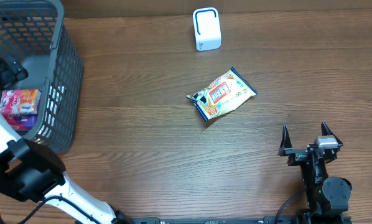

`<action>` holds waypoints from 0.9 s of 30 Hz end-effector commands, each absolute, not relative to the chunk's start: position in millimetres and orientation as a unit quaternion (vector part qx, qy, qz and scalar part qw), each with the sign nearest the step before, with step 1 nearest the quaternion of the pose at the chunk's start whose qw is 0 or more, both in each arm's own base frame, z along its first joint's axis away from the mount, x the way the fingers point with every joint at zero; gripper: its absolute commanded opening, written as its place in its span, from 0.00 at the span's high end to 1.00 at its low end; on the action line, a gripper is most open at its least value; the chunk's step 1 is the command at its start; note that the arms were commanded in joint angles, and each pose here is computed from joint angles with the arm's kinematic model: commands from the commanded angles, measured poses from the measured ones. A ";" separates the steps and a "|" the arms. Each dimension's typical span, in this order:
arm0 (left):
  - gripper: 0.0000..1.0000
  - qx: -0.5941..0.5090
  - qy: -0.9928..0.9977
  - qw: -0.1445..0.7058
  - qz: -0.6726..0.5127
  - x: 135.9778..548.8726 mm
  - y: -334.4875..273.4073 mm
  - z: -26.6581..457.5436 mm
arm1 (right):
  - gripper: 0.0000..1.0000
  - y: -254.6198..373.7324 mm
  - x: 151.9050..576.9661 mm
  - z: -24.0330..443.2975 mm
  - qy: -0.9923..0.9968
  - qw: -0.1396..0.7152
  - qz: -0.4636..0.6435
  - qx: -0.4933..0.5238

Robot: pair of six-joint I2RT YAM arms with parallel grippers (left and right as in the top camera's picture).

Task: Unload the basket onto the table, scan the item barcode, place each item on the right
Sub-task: 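Return the left gripper into the basket and grasp the small orange packet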

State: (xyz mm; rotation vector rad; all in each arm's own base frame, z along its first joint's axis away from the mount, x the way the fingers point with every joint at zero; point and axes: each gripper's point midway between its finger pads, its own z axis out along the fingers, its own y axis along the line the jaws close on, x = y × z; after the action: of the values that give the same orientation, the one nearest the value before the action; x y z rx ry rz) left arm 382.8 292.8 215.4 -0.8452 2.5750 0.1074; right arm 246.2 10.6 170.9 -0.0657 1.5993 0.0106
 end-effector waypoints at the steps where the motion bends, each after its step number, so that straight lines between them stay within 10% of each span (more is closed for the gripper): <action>1: 0.00 -0.287 0.938 0.187 0.059 383.9 299.4 187.7 | 0.00 9.2 246.3 169.6 0.715 0.699 0.002 -0.027; 20: 0.05 -0.260 0.962 0.045 0.065 384.8 288.0 78.0 | 0.00 9.2 246.3 169.6 0.715 0.699 0.002 -0.027; 24: 0.14 -0.264 0.961 0.033 0.072 379.8 289.9 74.7 | 0.00 9.2 246.3 169.6 0.715 0.699 0.002 -0.028; 27: 0.43 -0.264 0.961 0.025 0.075 375.9 289.9 74.6 | 0.00 9.2 246.3 169.6 0.715 0.699 0.002 -0.028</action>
State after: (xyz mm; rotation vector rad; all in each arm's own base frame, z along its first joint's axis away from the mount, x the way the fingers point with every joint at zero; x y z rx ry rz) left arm 385.1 284.0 81.6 -0.7922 2.9412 0.1890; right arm 246.2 10.8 170.9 -0.0666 1.5993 0.0109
